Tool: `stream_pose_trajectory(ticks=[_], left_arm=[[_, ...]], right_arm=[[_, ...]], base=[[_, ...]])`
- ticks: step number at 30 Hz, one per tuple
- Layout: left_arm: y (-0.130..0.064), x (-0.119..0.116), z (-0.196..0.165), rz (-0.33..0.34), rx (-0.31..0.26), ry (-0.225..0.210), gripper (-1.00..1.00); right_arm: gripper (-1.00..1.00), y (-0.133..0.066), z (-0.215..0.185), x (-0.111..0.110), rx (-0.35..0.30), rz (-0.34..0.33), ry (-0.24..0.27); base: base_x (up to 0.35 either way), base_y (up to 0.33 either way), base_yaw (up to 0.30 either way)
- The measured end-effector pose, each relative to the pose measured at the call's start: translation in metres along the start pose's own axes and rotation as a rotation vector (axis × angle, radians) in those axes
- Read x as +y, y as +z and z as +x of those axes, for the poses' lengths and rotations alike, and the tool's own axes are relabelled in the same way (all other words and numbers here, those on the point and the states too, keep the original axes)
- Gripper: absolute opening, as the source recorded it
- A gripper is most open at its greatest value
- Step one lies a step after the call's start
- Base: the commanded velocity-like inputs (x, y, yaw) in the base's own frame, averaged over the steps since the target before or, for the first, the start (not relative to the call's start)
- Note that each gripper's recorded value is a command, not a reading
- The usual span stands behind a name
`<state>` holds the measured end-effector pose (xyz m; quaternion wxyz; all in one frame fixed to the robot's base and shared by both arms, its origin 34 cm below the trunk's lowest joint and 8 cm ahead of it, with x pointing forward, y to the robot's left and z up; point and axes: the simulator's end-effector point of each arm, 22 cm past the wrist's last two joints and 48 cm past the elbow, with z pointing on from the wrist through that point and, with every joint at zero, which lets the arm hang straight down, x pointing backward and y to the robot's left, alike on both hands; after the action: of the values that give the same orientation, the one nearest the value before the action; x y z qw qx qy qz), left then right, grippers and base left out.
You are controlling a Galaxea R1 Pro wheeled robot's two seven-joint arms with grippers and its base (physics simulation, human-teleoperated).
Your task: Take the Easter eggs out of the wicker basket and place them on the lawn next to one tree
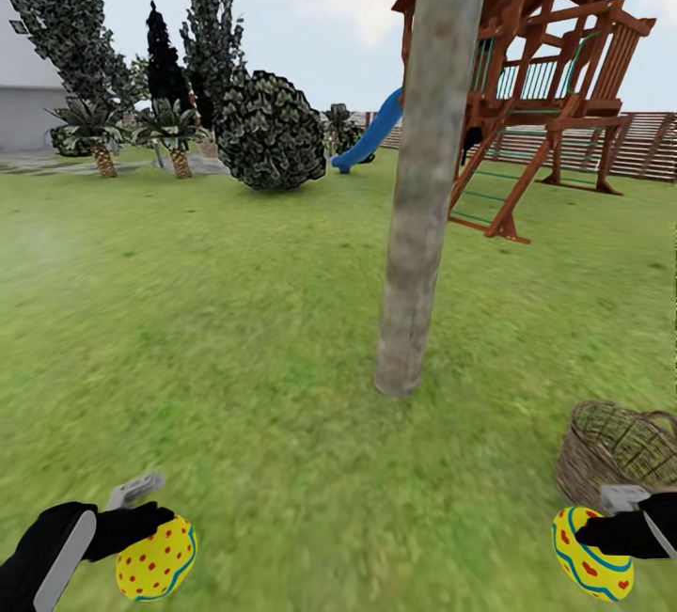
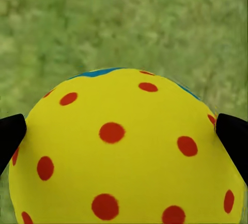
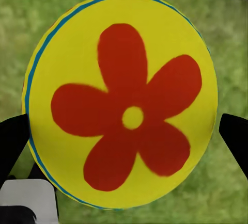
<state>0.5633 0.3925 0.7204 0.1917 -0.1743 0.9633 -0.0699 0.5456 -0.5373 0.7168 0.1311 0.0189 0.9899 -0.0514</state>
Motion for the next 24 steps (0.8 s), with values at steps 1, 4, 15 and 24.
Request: stream_pose_trajectory(ticks=[1,4,15,24], left_arm=[[0.000,0.001,0.000,-0.003,0.000,0.000,-1.00],[-0.002,0.000,-0.006,-0.002,-0.019,0.001,-1.00],[0.024,-0.033,0.035,0.038,0.066,-0.025,-1.00],[0.034,-0.054,-0.025,0.057,-0.008,-0.048,-1.00]], right_arm=[[-1.00,0.001,0.000,0.001,0.001,-0.001,-0.001],[-1.00,0.002,0.001,0.005,0.003,-0.007,-0.002],[-1.00,0.031,-0.011,0.116,0.020,0.034,-0.063],[-1.00,0.024,-0.031,0.131,0.041,0.018,-0.051]], base=[[0.339,0.000,-0.081],[0.339,0.000,-0.042],[0.339,0.000,-0.035],[0.341,0.000,-0.088]])
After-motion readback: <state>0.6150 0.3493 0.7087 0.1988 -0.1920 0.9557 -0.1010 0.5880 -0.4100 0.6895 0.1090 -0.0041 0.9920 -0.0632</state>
